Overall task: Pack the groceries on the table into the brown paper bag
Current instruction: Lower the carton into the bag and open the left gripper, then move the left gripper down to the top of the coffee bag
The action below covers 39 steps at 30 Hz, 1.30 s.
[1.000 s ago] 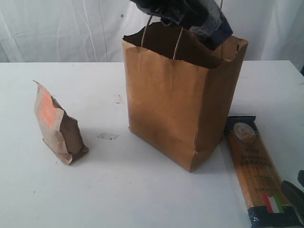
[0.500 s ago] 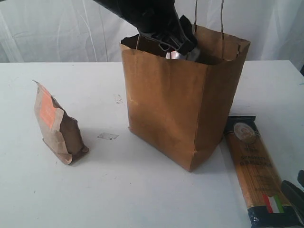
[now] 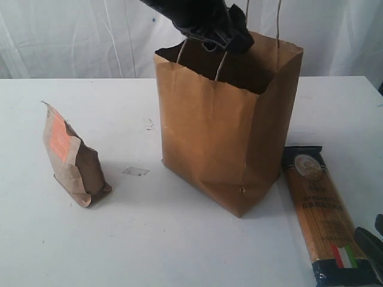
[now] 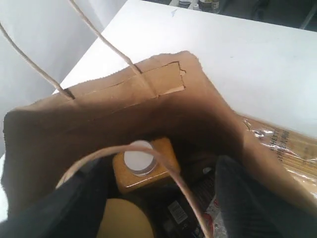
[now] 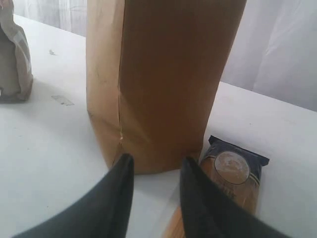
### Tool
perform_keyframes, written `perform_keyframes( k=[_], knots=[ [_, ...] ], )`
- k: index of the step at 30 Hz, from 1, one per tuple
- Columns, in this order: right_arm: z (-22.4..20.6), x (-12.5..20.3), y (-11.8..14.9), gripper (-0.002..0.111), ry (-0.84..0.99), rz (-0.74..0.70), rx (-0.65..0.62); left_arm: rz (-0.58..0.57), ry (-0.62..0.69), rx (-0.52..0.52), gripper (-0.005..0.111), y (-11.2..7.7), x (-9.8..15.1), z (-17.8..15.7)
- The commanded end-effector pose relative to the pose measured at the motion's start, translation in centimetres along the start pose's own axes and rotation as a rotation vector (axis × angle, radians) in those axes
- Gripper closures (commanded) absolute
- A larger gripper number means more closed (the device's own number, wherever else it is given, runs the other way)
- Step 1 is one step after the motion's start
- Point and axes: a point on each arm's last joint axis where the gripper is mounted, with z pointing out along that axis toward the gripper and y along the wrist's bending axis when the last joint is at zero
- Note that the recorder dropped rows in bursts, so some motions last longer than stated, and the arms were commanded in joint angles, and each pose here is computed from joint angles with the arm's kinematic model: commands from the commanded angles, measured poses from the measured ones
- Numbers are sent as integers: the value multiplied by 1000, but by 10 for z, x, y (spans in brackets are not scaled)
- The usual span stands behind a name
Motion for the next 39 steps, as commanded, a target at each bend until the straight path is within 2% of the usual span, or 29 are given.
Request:
perform_keyframes(
  k=[1,10,17,19,22,24,27,30,32,33,39],
  knots=[
    [0,-1,0,77,-14,6,6,7,-18,40,41,-7,-18,-36],
    [0,-1,0,77,-14,6,6,13,-58,63,41,-21,-39,-108],
    [0,-1,0,77,-14,6,6,46,-6,98,41,-39,-34,-165],
    [0,-1,0,77,-14,6,6,34,-5,66,44,-42,-32,-188],
    [0,-1,0,77,-14,6,6,35,21,-65,45,-42,-24,-224],
    [0,-1,0,77,-14,6,6,44,92,-152,45,-40,-14,-244],
    [0,-1,0,77,-14,6,6,33,122,-235,45,-39,-7,-263],
    [0,-1,0,77,-14,6,6,41,181,-237,45,-40,6,-257],
    [0,-1,0,77,-14,6,6,52,308,-288,45,-32,23,-239],
    [0,-1,0,77,-14,6,6,41,413,-335,45,-26,39,-224],
    [0,-1,0,77,-14,6,6,11,692,-259,41,-32,98,-172]
  ],
)
